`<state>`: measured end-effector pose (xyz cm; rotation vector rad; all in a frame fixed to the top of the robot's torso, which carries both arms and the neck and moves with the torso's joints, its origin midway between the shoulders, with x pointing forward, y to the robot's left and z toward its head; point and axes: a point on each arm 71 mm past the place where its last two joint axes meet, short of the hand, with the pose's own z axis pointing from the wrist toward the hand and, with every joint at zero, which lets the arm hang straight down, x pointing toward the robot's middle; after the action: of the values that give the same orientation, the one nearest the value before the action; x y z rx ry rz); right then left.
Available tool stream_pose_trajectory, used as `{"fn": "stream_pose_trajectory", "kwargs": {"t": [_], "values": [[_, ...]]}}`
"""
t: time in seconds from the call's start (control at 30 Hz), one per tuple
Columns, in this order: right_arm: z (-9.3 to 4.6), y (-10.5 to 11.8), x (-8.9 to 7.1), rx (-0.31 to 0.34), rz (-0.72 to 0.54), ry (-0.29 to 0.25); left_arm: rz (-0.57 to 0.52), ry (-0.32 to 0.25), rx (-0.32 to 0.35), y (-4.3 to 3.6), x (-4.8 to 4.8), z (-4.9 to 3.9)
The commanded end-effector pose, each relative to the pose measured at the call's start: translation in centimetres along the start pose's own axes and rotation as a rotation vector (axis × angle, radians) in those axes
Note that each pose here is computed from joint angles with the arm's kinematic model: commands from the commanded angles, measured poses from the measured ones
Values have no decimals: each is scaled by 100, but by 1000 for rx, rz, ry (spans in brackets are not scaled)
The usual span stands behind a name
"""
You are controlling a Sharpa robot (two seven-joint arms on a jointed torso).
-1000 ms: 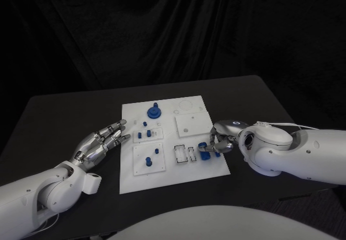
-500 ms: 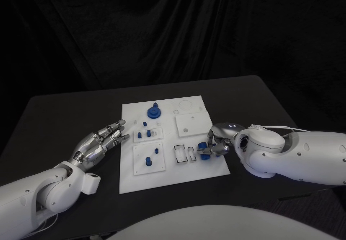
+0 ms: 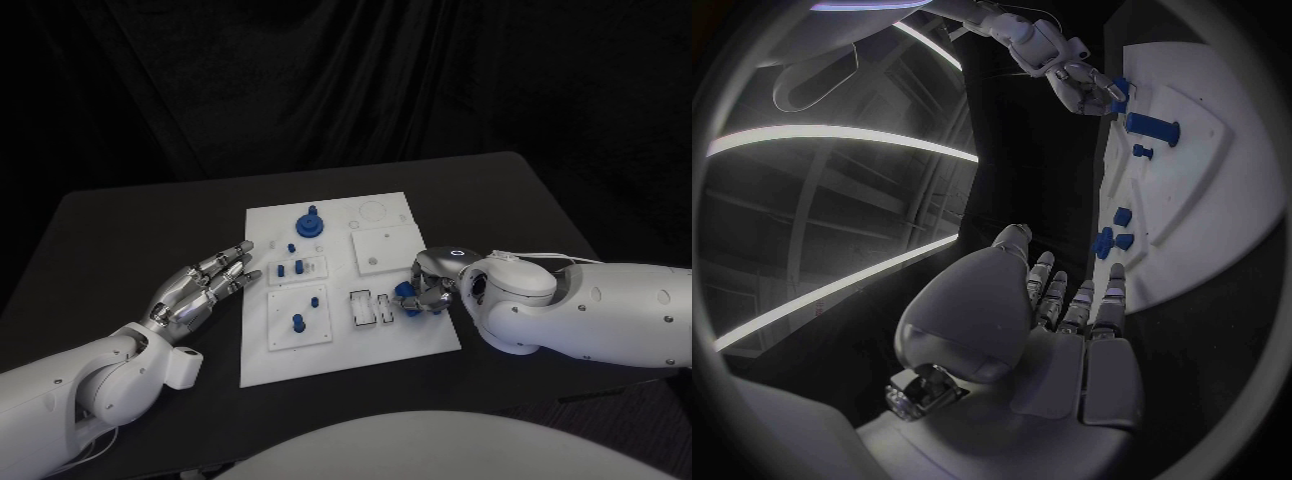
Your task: Assemble the parts on the task board
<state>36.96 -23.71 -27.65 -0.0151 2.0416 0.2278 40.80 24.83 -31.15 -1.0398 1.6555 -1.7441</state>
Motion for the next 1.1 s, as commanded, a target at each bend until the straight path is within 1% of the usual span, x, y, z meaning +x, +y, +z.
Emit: {"fn": "stream_pose_trajectory", "kwargs": {"t": [0.03, 0.1, 0.27, 0.5, 0.67, 0.77, 0.93, 1.07, 1.1], "values": [[8, -27, 55, 46, -21, 28, -17, 14, 1, 9, 23, 2], [10, -14, 58, 45, -4, 25, -19, 15, -1, 14, 26, 2], [7, 24, 55, 32, 89, 11, -22, 17, -5, 26, 30, -3], [-49, 75, 7, -1, 243, -55, -25, 16, -9, 41, 27, -22], [-135, 125, -36, -25, 377, -104, -27, 14, -11, 51, 22, -46], [-186, 165, -55, -38, 440, -123, -26, 11, -10, 53, 18, -54], [-229, 224, -51, -41, 505, -114, -26, 10, -9, 54, 18, -59], [-225, 261, -29, -35, 527, -87, -27, 11, -10, 55, 22, -60], [-217, 270, -17, -31, 526, -73, -27, 10, -10, 55, 22, -61]]}}
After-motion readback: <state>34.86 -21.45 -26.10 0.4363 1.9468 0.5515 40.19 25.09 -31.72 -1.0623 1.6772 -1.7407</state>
